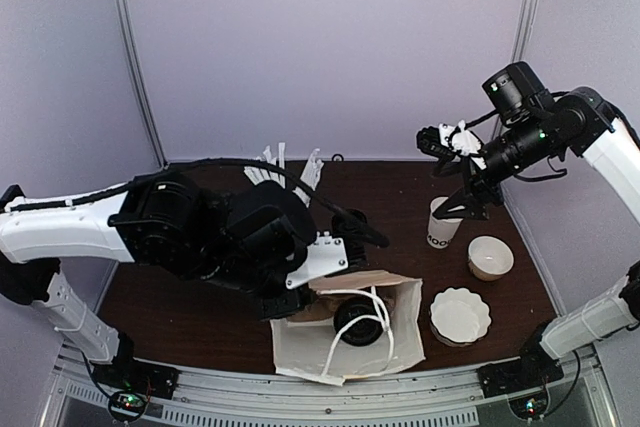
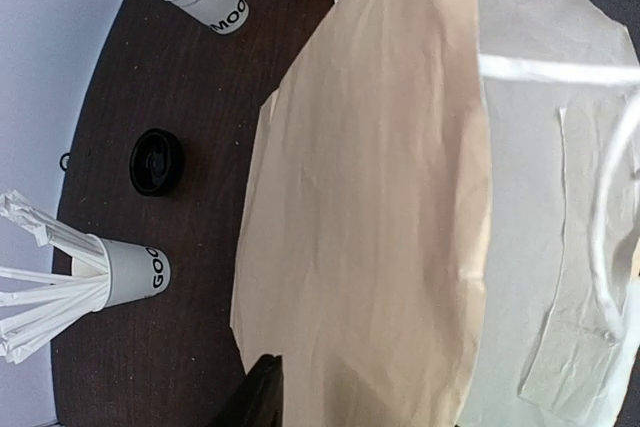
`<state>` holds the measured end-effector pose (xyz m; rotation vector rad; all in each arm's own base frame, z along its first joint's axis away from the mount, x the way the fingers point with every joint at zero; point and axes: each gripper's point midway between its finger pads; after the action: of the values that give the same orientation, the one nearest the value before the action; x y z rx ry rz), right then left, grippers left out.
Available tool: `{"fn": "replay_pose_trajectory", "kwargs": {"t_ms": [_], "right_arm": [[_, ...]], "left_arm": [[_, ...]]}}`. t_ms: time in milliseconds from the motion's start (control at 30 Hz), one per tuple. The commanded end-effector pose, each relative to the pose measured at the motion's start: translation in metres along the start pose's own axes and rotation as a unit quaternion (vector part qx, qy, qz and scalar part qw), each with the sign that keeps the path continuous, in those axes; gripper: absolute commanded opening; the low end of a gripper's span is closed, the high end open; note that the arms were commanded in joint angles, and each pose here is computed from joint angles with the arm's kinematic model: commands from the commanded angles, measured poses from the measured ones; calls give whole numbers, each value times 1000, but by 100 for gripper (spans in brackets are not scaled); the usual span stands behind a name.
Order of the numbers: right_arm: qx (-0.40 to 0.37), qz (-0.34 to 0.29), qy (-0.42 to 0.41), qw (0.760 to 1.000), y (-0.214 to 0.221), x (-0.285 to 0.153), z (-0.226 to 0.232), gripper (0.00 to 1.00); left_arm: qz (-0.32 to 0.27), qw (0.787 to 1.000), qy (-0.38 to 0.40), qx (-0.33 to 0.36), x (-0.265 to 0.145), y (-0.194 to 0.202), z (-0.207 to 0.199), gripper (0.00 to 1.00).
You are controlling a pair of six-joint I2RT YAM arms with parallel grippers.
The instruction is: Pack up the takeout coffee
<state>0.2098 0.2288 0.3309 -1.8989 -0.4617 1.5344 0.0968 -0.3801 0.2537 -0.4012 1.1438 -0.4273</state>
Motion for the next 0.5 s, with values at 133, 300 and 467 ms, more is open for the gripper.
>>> {"fn": "replay_pose_trajectory", "kwargs": {"t_ms": [133,300,467], "right_arm": [[-2,1,14,1000,10,-2,1,85],[-2,2,6,1000,12,-1,5,85],[-6,2,12,1000,14,-4,6,85]], "left_arm": [[-8,995,-99,26,0,-12,-14,44],[-7,995,-93,29,7,-17,-23,45],[-13,993,-110,29,4,-19,-16,43]]}}
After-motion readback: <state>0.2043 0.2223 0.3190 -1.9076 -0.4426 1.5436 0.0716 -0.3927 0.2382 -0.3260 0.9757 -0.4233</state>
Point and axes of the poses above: each gripper's point midway between its finger pads, its own x axis out along the fingers, its own z axis along the line the jaws close on, y = z × x, and after that the axes turned 8 degrees about x, right-handed
